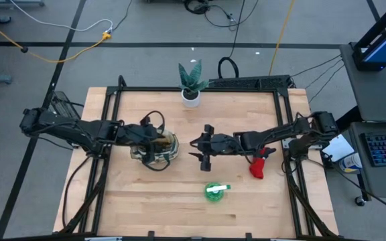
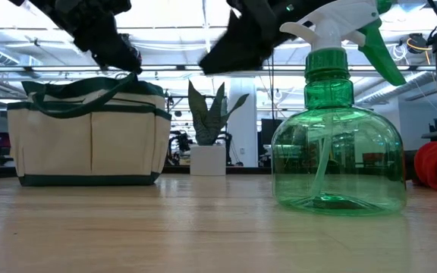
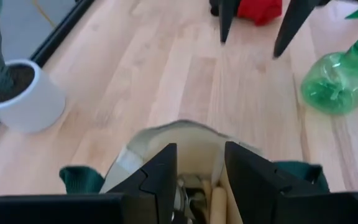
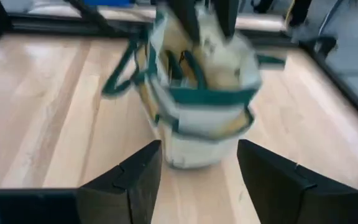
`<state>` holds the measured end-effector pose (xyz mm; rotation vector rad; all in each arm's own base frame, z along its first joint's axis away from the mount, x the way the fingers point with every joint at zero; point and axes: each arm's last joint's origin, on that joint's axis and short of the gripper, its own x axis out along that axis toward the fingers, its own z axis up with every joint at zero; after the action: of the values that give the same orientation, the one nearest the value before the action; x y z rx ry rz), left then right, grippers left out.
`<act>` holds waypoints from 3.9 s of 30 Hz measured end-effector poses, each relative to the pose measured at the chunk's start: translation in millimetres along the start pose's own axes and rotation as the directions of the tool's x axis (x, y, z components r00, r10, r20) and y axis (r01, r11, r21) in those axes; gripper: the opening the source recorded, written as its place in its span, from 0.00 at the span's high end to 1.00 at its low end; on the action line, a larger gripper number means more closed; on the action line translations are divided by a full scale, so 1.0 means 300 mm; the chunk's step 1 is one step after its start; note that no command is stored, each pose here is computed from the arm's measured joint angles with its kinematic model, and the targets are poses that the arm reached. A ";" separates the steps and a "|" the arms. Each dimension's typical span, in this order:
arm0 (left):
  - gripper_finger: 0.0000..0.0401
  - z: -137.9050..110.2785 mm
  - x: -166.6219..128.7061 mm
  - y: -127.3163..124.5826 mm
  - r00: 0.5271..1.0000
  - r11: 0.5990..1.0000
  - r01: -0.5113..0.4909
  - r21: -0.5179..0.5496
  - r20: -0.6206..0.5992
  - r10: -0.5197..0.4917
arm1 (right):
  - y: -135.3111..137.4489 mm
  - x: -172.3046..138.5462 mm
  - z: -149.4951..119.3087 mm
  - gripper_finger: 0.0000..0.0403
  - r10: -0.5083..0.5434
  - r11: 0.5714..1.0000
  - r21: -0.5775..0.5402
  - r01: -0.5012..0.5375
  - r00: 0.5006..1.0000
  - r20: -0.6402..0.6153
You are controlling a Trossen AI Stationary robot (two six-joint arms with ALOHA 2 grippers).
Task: Pick & Place Garden tools in Gardening bag
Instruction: Put the red gloves into the white gardening bag
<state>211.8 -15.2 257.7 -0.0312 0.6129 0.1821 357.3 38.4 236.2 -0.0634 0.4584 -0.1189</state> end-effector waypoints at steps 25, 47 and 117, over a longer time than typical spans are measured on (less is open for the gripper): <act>0.65 0.058 -0.006 -0.007 0.984 0.998 0.010 0.068 0.177 -0.022 | 0.009 -0.168 -0.019 0.51 -0.025 0.976 0.204 0.077 0.969 -0.246; 0.65 0.058 -0.005 -0.007 0.984 0.998 0.010 0.066 0.175 -0.022 | -0.028 -0.317 -0.095 0.51 -0.073 0.876 0.358 0.322 0.823 -0.564; 0.65 0.058 -0.005 -0.008 0.984 0.997 0.010 0.073 0.175 -0.023 | 0.152 -0.549 -0.229 0.51 -0.153 0.541 0.345 0.767 0.493 -0.856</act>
<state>220.8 -16.3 272.7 0.0494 0.4425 0.1450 184.7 102.5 242.9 0.6761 1.2253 -0.9772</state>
